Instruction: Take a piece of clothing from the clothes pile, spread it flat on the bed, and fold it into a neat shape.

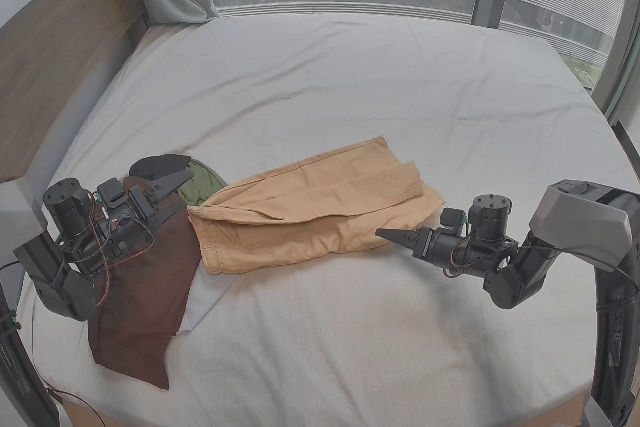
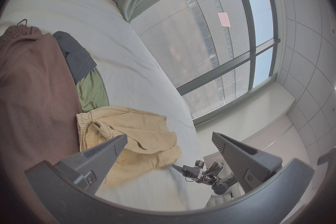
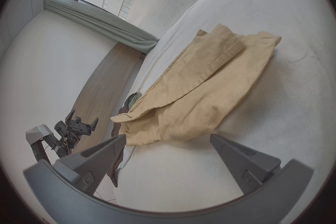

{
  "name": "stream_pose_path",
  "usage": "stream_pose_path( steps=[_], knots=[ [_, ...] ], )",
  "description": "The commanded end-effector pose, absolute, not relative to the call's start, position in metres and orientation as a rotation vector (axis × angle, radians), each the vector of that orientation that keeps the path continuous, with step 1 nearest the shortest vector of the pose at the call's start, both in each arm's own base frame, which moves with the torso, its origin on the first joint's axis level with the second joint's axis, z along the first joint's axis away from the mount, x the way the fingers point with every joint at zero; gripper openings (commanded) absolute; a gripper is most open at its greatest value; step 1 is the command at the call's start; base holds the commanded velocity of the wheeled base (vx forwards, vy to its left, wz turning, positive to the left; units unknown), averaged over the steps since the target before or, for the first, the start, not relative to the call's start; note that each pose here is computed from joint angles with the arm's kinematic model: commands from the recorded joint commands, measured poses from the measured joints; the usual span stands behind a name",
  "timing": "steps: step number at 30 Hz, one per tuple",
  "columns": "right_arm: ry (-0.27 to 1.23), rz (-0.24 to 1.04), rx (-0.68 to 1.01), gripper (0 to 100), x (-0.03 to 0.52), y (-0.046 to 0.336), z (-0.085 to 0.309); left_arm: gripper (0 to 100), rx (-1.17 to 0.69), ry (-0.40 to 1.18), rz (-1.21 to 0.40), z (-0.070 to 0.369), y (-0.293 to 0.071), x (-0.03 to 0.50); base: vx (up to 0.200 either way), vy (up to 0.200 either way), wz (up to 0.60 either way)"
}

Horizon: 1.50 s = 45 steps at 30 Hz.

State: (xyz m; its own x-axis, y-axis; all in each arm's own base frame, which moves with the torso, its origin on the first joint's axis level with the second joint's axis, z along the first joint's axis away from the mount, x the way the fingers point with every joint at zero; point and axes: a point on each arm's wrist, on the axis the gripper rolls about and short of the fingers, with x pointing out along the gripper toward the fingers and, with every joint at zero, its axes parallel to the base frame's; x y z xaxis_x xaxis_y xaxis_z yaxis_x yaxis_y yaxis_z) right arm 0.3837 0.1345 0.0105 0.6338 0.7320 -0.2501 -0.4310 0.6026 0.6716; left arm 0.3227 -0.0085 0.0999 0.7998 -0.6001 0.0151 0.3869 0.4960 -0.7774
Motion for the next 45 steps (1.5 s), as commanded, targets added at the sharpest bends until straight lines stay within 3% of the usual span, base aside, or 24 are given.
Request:
stream_pose_path(
  steps=[1,9,13,23,39,40,45],
  knots=[
    [0.573,0.72,0.605,100,0.389,0.143,-0.003,100,-0.848,0.267,-0.615,0.102,-0.012,0.32,0.0,0.0,0.0],
    [0.608,0.717,0.603,100,0.404,0.154,-0.02,100,-0.804,0.268,-0.622,0.099,-0.013,0.318,0.0,0.0,0.0],
    [0.566,0.668,0.593,100,0.422,0.164,-0.027,100,-0.804,0.27,-0.622,0.099,-0.012,0.318,0.0,0.0,0.0],
    [0.525,0.701,0.58,100,0.428,0.195,-0.034,100,-0.806,0.273,-0.618,0.097,-0.012,0.319,0.0,0.0,0.0],
    [0.515,0.683,0.58,100,0.43,0.197,-0.04,100,-0.812,0.281,-0.614,0.094,-0.011,0.321,0.0,0.0,0.0],
    [0.515,0.683,0.58,0,0.43,0.197,-0.04,100,-0.812,0.281,-0.614,0.094,-0.011,0.321,0.0,0.0,0.0],
    [0.52,0.68,0.581,0,0.429,0.197,-0.042,100,-0.814,0.288,-0.611,0.092,-0.011,0.321,0.0,0.0,0.0]
  ],
)
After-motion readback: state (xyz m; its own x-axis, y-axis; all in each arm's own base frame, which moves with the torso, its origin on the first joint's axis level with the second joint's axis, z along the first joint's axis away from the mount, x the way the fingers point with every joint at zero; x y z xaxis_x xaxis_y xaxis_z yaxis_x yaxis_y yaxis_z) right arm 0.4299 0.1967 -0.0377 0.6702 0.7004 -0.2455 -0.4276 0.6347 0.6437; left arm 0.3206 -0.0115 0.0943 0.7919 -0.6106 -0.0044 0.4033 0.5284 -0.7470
